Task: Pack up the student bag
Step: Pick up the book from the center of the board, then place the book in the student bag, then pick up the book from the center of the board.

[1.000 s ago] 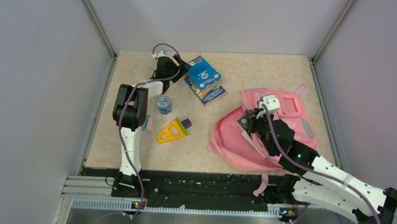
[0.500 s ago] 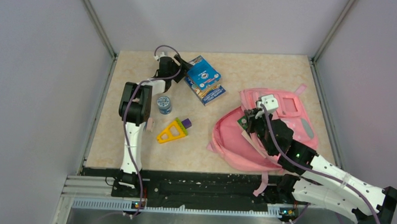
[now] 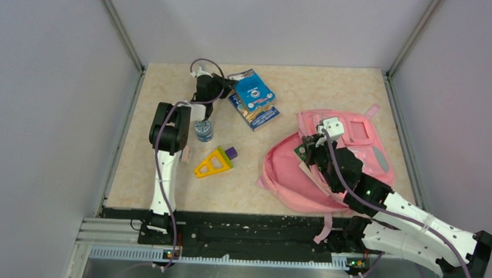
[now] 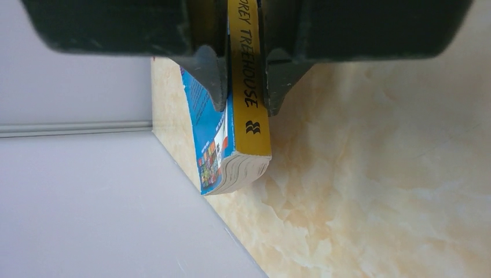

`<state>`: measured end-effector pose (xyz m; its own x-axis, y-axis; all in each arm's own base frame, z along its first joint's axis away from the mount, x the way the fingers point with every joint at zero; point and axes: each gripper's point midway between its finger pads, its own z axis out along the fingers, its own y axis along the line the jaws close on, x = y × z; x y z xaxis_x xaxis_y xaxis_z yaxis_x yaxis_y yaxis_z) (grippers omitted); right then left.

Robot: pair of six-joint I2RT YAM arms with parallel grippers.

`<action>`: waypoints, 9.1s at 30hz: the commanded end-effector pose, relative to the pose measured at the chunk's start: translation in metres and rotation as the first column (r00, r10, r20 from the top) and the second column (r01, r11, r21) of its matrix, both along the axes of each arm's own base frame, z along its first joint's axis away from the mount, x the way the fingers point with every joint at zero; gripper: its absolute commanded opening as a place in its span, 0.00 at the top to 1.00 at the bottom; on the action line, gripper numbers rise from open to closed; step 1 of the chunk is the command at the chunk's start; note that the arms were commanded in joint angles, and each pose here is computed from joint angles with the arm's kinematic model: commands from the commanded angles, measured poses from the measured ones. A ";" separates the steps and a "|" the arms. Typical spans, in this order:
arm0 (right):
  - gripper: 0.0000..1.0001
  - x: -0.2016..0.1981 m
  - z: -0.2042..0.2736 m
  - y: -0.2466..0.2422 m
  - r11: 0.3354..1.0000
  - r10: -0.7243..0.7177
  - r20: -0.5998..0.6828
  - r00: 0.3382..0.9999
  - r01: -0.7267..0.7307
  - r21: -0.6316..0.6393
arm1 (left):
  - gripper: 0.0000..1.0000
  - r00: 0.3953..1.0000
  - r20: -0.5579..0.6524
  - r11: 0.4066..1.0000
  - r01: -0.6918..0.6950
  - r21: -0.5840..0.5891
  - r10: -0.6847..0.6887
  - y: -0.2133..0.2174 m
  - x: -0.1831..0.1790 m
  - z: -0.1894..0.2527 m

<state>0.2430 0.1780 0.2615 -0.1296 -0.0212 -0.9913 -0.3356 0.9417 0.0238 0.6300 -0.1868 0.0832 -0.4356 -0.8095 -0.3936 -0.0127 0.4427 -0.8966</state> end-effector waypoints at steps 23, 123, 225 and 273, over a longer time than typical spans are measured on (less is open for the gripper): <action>1.00 -0.004 0.061 -0.011 0.985 -0.022 0.128 0.992 -0.001 0.173 | 1.00 0.765 0.504 0.905 0.416 0.089 -0.401 -0.043 -0.256 0.238; 1.00 -0.012 0.069 -0.025 0.987 -0.031 0.138 0.990 0.009 0.160 | 0.20 0.814 0.318 0.828 0.313 0.465 -0.486 -0.206 -0.297 0.117; 0.10 0.248 -0.216 0.114 0.831 0.518 -0.705 0.484 -0.479 0.282 | 0.16 0.957 -0.259 0.900 0.225 0.373 -0.131 -0.016 -0.148 -0.026; 1.00 0.180 0.044 0.114 0.851 0.414 -0.169 0.894 -0.315 0.420 | 0.21 0.908 0.219 0.906 0.281 0.316 -0.358 -0.031 -0.246 0.166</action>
